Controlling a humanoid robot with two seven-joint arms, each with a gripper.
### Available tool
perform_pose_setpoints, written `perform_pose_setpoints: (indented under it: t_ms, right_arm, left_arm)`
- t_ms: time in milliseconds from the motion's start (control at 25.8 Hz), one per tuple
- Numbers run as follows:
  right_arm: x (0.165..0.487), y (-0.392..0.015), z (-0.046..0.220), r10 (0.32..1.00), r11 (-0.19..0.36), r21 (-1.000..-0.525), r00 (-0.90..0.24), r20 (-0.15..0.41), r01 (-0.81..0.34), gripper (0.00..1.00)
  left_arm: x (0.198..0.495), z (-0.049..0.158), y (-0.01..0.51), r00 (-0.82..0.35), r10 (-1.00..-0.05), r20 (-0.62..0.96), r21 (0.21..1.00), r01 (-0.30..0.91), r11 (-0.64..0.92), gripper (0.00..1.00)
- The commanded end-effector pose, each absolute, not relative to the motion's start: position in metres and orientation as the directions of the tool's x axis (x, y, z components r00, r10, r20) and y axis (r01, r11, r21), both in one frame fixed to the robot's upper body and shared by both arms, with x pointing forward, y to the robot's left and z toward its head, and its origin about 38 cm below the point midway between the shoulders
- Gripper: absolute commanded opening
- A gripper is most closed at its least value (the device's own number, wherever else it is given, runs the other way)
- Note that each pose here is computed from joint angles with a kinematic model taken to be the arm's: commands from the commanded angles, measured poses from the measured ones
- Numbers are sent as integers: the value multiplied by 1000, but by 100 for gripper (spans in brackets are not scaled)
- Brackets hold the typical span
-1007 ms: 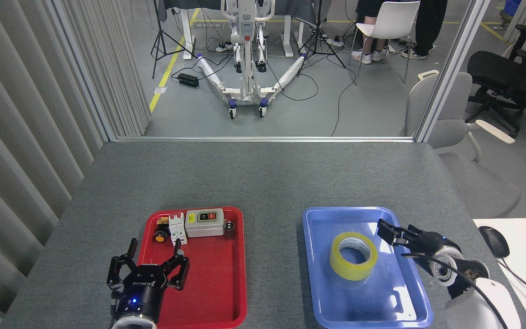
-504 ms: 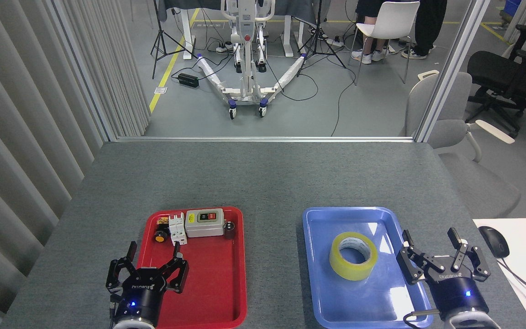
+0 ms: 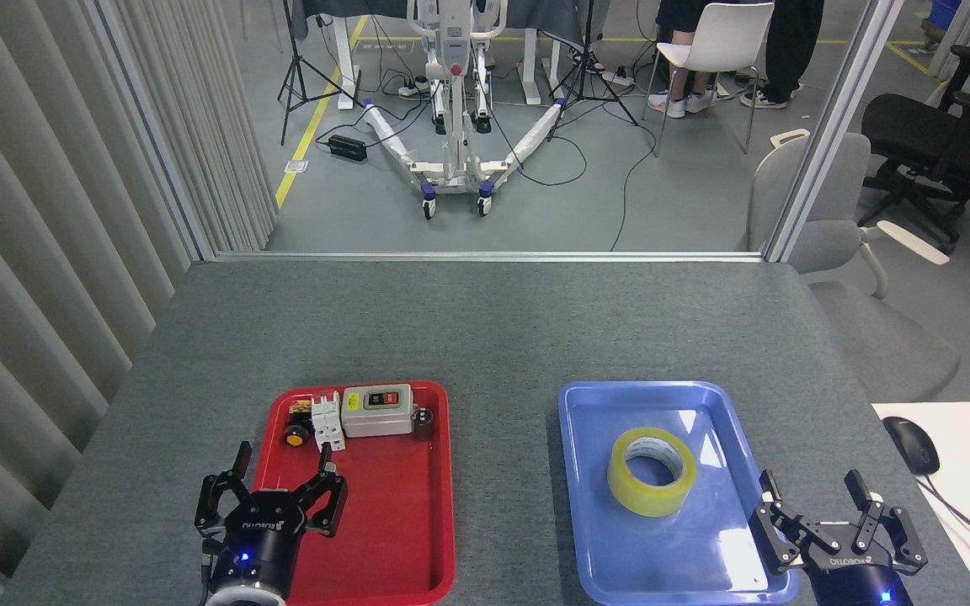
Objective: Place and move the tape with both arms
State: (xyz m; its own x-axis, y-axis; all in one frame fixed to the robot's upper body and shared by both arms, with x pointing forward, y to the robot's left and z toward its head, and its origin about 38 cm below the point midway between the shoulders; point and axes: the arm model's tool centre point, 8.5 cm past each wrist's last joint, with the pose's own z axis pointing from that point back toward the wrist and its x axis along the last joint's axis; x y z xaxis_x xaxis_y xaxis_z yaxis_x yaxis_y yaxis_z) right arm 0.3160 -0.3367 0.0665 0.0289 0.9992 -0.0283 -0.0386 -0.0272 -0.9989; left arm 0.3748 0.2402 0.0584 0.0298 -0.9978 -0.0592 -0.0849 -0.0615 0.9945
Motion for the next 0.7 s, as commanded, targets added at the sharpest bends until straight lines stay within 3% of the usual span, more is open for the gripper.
perform_pose_setpoints:
  t_ms: [0,349,659]
  right_arm:
    - [315,-334,62,999,-14,-999,28,-15,-37,98]
    - [316,-325,61,1000,8,-999,7,8,-33,98]
    - [322,-318,63,999,35,-999,16,35,-18,99]
  left_arm:
    - [376,59,240,27,-998,-60,994,-89,-62,100]
    - [389,68,237,11,-998,-57,992,-113,-58,100]
    - [393,65,240,9,-998,-58,993,-103,-58,100]
